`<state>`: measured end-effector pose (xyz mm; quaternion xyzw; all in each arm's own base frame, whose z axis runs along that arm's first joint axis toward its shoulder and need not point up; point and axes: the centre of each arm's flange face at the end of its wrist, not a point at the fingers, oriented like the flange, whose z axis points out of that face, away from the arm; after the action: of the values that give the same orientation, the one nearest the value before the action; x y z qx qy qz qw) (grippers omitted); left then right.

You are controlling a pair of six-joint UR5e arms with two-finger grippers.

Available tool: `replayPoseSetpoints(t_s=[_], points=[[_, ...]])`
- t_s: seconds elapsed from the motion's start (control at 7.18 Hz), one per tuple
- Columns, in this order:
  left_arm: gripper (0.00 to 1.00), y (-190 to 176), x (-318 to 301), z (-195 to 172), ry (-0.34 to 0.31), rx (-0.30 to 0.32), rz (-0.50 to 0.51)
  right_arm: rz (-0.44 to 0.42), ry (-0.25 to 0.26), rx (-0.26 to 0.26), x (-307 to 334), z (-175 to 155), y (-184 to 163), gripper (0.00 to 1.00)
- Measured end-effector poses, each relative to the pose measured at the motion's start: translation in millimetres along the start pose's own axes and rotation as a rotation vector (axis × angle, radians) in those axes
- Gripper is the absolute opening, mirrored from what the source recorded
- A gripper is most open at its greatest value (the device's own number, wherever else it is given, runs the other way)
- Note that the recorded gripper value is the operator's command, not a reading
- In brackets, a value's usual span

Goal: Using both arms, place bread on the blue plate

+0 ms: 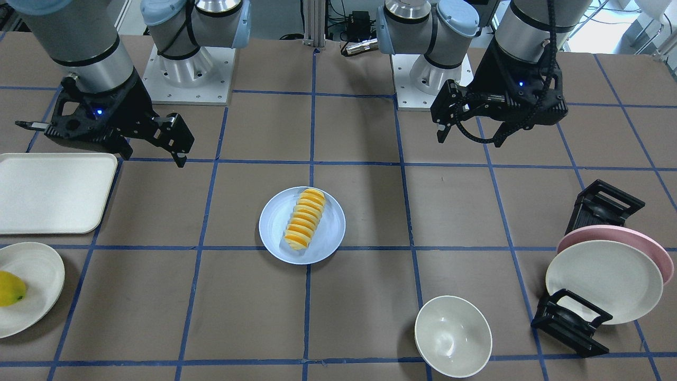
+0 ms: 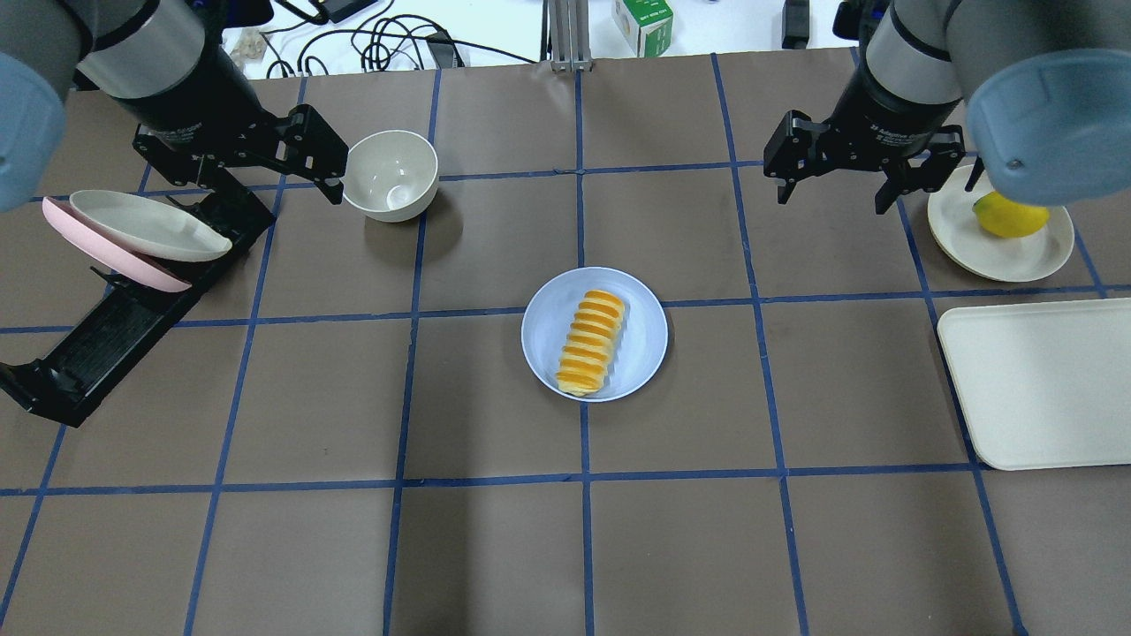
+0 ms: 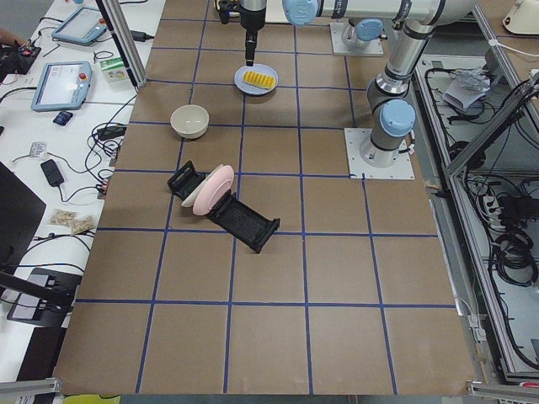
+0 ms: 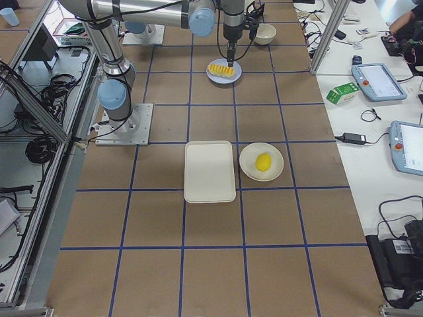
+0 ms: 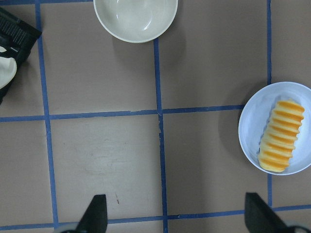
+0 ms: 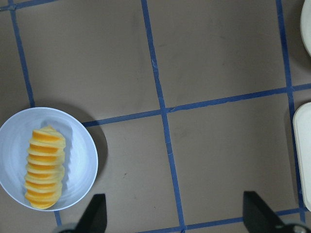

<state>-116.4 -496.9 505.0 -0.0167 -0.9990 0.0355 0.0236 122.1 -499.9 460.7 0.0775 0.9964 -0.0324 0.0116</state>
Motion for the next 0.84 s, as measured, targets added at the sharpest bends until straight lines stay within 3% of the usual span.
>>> replayPoseSetpoints(t_s=[0.56,0.84], points=[[1.00,0,-3,-6,-0.033,-0.001,-0.020,-0.139,-0.001,-0.039,1,-18,25,1.00],[1.00,-1,-5,-5,-0.041,-0.010,-0.030,-0.150,0.008,-0.096,2,-15,31,1.00]])
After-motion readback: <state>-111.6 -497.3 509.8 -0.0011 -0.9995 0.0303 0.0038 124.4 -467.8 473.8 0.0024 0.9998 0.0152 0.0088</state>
